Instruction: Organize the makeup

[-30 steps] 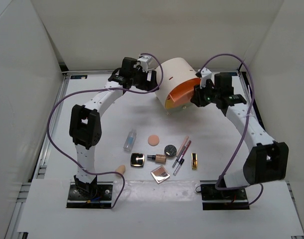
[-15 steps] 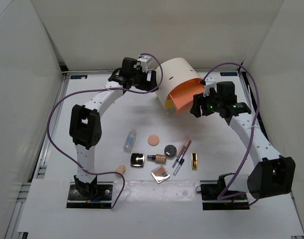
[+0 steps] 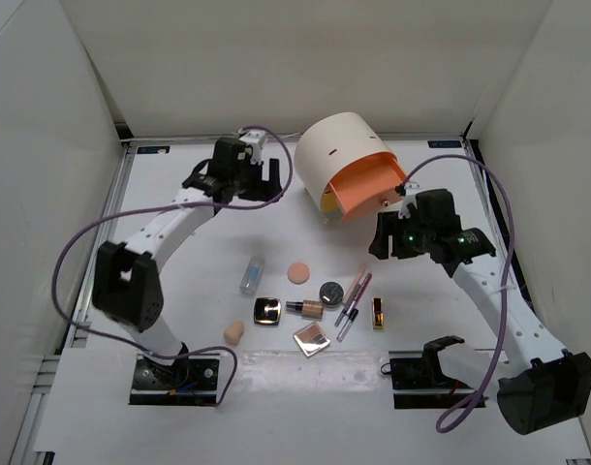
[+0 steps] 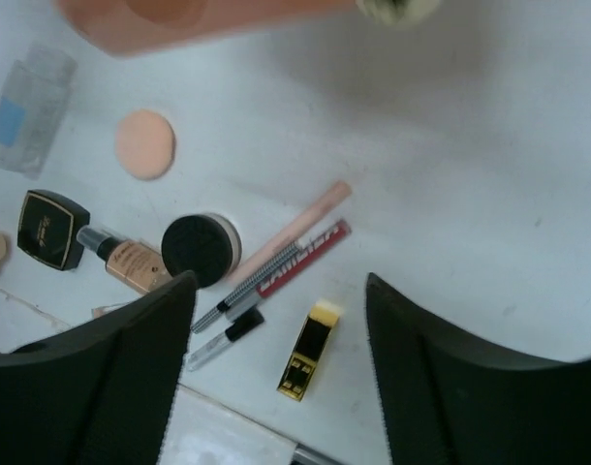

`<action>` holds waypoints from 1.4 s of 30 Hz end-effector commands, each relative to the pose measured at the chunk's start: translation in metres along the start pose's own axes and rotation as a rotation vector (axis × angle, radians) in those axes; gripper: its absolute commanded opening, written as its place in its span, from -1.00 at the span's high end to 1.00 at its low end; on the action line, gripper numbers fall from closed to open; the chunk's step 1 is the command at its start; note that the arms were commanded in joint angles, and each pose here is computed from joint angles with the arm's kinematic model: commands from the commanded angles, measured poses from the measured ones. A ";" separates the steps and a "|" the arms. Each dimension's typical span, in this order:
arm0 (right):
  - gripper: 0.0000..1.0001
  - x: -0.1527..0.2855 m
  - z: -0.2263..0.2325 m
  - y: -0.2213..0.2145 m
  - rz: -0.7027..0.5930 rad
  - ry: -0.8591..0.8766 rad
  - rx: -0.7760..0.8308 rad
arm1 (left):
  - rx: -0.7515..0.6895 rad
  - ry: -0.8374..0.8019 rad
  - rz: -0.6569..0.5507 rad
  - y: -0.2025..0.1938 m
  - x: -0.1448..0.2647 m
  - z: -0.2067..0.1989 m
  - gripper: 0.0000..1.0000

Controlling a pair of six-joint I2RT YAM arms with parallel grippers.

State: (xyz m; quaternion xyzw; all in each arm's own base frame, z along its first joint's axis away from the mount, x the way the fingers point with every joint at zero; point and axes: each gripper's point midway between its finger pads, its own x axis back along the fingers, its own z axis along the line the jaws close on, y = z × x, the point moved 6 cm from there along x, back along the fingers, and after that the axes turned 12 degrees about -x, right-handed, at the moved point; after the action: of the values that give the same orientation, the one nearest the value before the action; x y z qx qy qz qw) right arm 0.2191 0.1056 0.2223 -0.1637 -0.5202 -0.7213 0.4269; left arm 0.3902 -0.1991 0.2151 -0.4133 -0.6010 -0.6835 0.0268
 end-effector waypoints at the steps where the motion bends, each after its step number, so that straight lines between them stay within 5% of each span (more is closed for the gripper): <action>1: -0.40 -0.003 -0.009 -0.039 0.106 -0.152 -0.207 | 0.091 0.072 -0.107 0.005 0.055 -0.006 -0.97; 8: 0.10 -0.030 -0.021 -0.087 0.070 -0.279 -0.465 | 0.231 0.191 -0.013 -0.057 0.098 -0.025 -0.97; 16: 0.16 -0.059 -0.025 -0.093 0.034 -0.340 -0.510 | 0.261 0.168 0.083 -0.115 0.118 -0.046 -0.97; 29: 0.15 -0.100 -0.024 -0.097 0.011 -0.485 -0.524 | 0.225 0.188 0.079 -0.115 0.120 -0.050 -0.97; 42: 0.69 -0.098 -0.039 -0.120 -0.015 -0.624 -0.563 | 0.213 0.216 0.073 -0.114 0.124 -0.048 -0.97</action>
State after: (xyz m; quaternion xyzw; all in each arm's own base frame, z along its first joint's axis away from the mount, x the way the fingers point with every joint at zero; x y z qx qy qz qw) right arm 0.1938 0.1333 0.0690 -0.4700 -0.4052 -0.7542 0.2146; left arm 0.2233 -0.1540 0.1861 -0.3744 -0.6408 -0.6478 0.1718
